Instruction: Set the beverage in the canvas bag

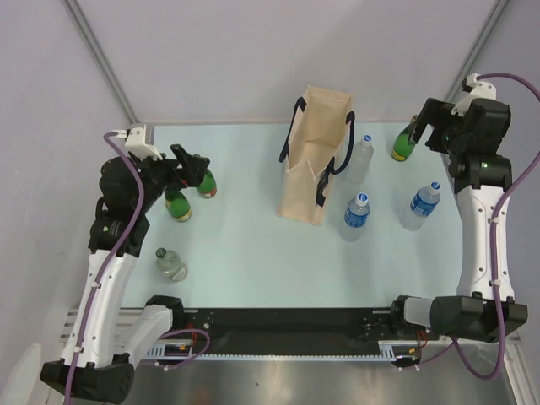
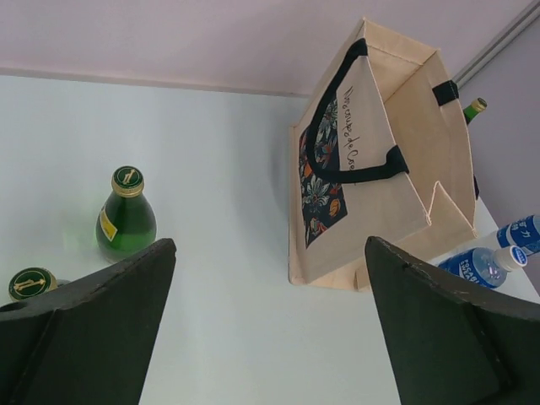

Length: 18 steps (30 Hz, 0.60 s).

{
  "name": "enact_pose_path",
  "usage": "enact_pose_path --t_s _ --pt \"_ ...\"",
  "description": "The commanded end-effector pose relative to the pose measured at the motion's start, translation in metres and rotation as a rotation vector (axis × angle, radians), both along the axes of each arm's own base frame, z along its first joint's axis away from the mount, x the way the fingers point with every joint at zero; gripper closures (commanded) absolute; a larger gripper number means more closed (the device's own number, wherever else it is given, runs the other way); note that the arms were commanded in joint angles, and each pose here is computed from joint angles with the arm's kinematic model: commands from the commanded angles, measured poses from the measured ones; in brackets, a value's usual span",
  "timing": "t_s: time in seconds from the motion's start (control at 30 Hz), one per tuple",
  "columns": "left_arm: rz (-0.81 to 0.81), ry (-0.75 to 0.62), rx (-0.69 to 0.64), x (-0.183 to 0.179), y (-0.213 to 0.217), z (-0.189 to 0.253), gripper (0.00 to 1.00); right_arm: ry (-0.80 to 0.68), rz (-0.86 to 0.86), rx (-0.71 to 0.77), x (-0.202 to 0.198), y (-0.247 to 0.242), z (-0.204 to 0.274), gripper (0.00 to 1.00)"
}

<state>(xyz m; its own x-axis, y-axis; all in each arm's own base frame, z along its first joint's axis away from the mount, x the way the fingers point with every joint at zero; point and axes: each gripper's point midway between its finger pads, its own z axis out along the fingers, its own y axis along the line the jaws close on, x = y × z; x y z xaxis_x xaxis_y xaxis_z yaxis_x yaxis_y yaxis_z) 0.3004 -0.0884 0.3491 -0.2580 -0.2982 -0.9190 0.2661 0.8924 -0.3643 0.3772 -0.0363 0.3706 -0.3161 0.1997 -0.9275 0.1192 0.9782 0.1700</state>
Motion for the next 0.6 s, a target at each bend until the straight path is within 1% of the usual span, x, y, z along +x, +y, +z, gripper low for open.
enact_pose_path --t_s 0.0,0.07,0.1,0.2,0.23,0.3,0.37,0.4,0.43,0.47,0.5,0.53,0.57 --pt "-0.047 -0.041 -0.020 -0.008 -0.007 0.021 0.00 -0.042 0.081 0.011 0.001 0.013 0.009 0.00" --pt "-0.081 -0.038 -0.026 -0.009 -0.013 0.022 0.00 -0.063 0.237 0.003 -0.005 0.037 0.011 0.00" --pt "-0.090 -0.044 -0.027 -0.009 -0.014 0.026 0.00 -0.096 0.410 -0.025 -0.012 0.062 0.014 0.00" --pt "-0.140 -0.037 -0.034 -0.007 -0.022 0.027 0.00 -0.166 0.691 -0.107 -0.039 0.104 0.010 0.00" --pt "-0.153 -0.024 -0.039 -0.005 -0.025 0.025 0.00 -0.180 0.724 -0.133 -0.048 0.113 0.011 0.00" --pt "-0.198 -0.015 -0.046 -0.006 -0.033 0.025 0.00 -0.137 0.793 -0.155 -0.059 0.128 -0.005 0.01" --pt "-0.244 -0.003 -0.048 -0.006 -0.042 0.022 0.00 -0.121 0.856 -0.183 -0.066 0.132 -0.015 0.00" --pt "-0.270 -0.004 -0.047 -0.008 -0.049 0.023 0.00 -0.085 0.914 -0.166 -0.077 0.138 -0.024 0.00" --pt "-0.291 -0.004 -0.042 -0.009 -0.055 0.021 0.00 -0.092 0.970 -0.221 -0.081 0.139 -0.029 0.00" --pt "-0.314 0.000 -0.038 -0.009 -0.061 0.019 0.00 -0.077 1.011 -0.229 -0.085 0.141 -0.035 0.00" --pt "-0.369 0.005 -0.032 -0.014 -0.075 0.016 0.00 -0.036 1.069 -0.204 -0.099 0.146 -0.043 0.00" --pt "-0.405 0.004 -0.018 -0.017 -0.083 0.012 0.00 -0.035 1.110 -0.237 -0.102 0.147 -0.049 0.00" --pt "-0.440 0.001 -0.012 -0.019 -0.091 0.007 0.00 -0.022 1.161 -0.230 -0.108 0.150 -0.056 0.00"
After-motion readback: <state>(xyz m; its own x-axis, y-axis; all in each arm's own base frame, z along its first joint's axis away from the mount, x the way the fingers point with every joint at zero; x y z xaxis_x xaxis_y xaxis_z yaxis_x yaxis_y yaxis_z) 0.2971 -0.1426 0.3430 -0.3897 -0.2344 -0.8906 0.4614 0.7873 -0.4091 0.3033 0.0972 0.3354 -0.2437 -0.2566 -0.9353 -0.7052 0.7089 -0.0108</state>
